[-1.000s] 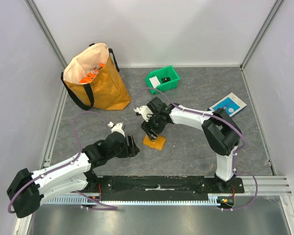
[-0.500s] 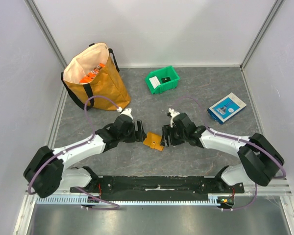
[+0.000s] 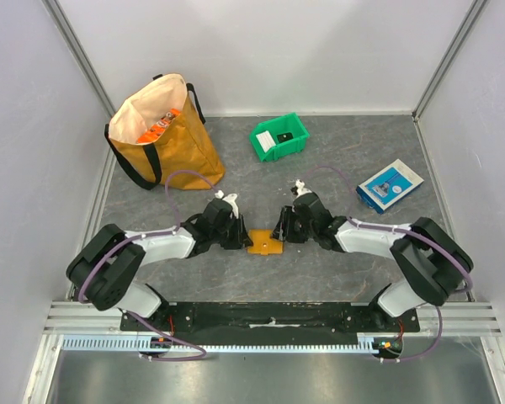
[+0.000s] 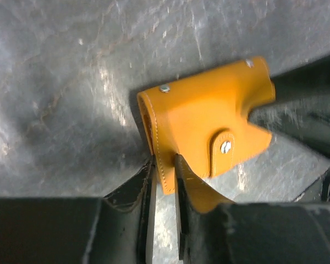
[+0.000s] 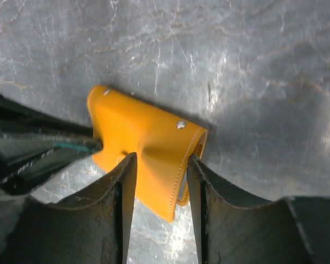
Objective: Put the credit cards into the card holder
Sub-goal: Move the card holder to the center of the board, then pick up the card holder from the center of the board.
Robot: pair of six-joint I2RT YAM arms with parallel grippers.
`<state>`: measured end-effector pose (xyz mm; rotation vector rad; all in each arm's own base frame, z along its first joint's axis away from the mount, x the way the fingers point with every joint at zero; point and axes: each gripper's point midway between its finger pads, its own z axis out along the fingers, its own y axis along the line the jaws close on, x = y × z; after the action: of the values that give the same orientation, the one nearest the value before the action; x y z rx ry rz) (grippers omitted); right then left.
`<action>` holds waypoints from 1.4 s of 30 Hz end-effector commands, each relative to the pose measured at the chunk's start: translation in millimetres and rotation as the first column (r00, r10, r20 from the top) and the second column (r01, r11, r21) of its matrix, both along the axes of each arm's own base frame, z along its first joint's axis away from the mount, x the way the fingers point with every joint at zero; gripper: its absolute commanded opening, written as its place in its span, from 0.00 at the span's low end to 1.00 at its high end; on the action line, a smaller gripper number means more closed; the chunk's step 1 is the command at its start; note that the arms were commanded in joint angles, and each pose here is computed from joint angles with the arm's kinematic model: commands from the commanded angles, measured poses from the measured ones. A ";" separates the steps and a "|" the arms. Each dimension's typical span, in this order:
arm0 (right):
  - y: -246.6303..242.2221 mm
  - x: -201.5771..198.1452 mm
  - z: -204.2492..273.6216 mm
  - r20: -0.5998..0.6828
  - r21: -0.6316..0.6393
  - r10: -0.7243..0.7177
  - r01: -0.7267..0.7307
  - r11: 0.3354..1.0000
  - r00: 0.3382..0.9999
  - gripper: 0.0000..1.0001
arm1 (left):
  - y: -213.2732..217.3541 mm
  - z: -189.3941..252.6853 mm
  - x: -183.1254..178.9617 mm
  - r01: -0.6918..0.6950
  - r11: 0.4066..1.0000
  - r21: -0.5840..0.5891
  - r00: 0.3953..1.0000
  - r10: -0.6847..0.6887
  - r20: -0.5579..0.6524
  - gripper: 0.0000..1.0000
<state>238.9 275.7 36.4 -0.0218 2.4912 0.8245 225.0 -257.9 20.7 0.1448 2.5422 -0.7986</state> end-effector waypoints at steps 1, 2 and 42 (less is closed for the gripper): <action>31.3 20.0 24.6 0.104 0.025 0.149 -0.153 0.988 0.983 0.47 | -7.4 10.0 -26.5 0.008 0.992 -0.124 1.000 -0.009 -0.011 0.20; 33.8 19.9 24.0 0.106 0.020 0.187 -0.190 0.982 0.977 0.46 | -4.6 6.8 -36.0 0.001 0.992 -0.125 1.000 -0.004 -0.022 0.20; 23.9 -77.5 -18.9 -0.197 0.179 -0.096 0.132 0.975 0.976 0.66 | 0.3 0.1 -64.9 0.164 0.963 -0.213 0.979 -0.185 -0.081 0.43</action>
<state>154.9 302.4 33.2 0.1293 2.5645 1.0719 174.1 -258.5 24.8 0.2615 2.5333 -1.0894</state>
